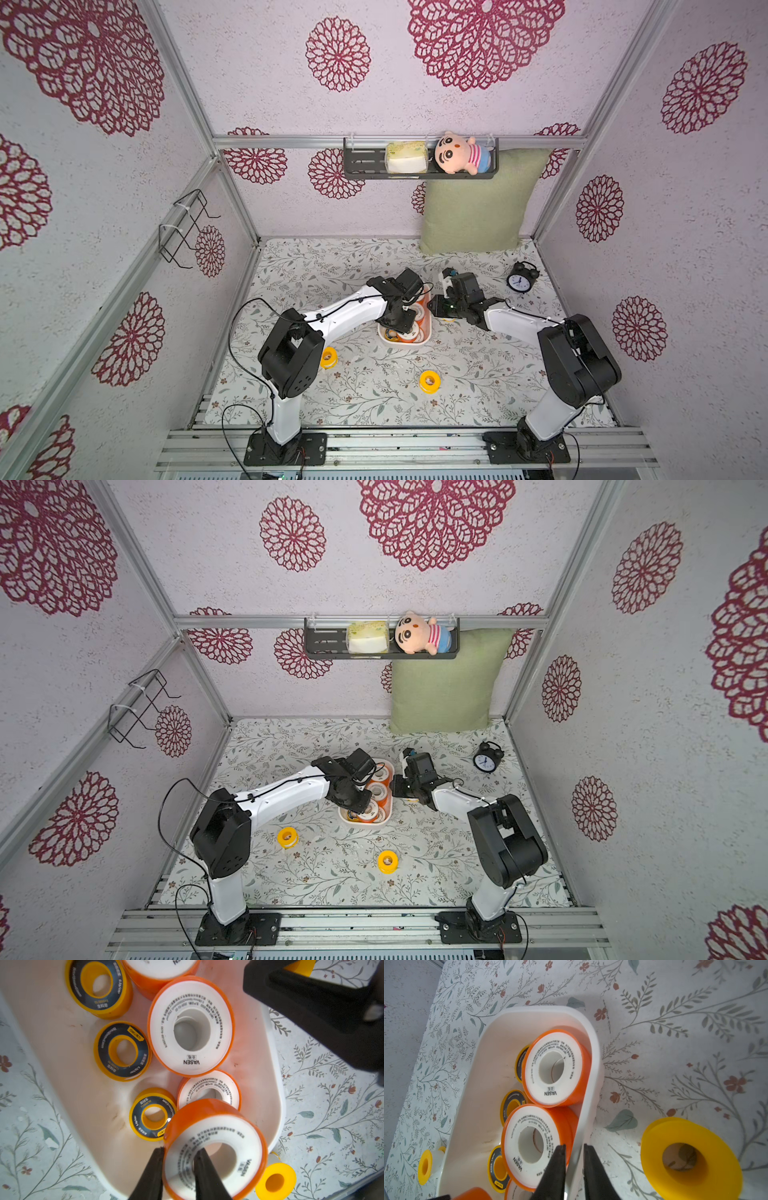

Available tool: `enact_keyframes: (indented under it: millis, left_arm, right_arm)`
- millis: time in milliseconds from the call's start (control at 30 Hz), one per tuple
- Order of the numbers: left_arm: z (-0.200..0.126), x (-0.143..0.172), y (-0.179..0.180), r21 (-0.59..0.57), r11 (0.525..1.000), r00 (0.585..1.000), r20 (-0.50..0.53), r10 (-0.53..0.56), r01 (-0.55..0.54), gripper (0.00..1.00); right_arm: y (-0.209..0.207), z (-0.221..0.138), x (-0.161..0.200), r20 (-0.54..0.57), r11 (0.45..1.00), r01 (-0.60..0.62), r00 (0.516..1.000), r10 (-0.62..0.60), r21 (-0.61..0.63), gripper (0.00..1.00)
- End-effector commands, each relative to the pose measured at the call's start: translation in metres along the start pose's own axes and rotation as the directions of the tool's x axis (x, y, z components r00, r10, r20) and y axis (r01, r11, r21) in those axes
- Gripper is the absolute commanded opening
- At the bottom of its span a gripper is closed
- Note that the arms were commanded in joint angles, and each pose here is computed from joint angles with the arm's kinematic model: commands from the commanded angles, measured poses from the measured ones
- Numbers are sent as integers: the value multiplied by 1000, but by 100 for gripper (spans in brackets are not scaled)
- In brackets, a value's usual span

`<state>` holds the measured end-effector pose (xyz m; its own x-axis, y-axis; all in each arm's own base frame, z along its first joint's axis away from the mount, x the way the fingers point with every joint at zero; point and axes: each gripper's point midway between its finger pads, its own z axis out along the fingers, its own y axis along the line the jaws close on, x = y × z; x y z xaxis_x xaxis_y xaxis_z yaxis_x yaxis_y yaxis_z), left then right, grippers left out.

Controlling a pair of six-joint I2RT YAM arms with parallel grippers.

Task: Put the sealing tape into the storage box
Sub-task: Place the sealing tape in the storage box.

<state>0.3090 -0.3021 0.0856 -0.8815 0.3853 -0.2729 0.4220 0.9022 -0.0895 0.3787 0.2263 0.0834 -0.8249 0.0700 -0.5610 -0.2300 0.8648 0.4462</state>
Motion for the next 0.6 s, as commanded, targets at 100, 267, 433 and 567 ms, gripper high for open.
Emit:
enact_keyframes:
  millis: [100, 267, 433, 567]
  left_arm:
    - [0, -4, -13, 22, 999, 999, -4, 43, -43, 24]
    - [20, 1, -14, 19, 999, 998, -47, 47, -46, 24]
    - [27, 0, -15, 23, 999, 998, -51, 38, -37, 25]
    - [30, -1, -18, 39, 999, 998, -49, 35, -34, 25]
  right_arm:
    - [9, 0, -10, 7, 1000, 1, 1000, -1, -28, 21]
    - [8, 1, -8, 0, 1000, 0, 1000, 0, -30, 20]
    - [9, 1, -8, -1, 999, 0, 1000, 0, -32, 20]
    - [8, 1, -7, -3, 999, 0, 1000, 0, -32, 20]
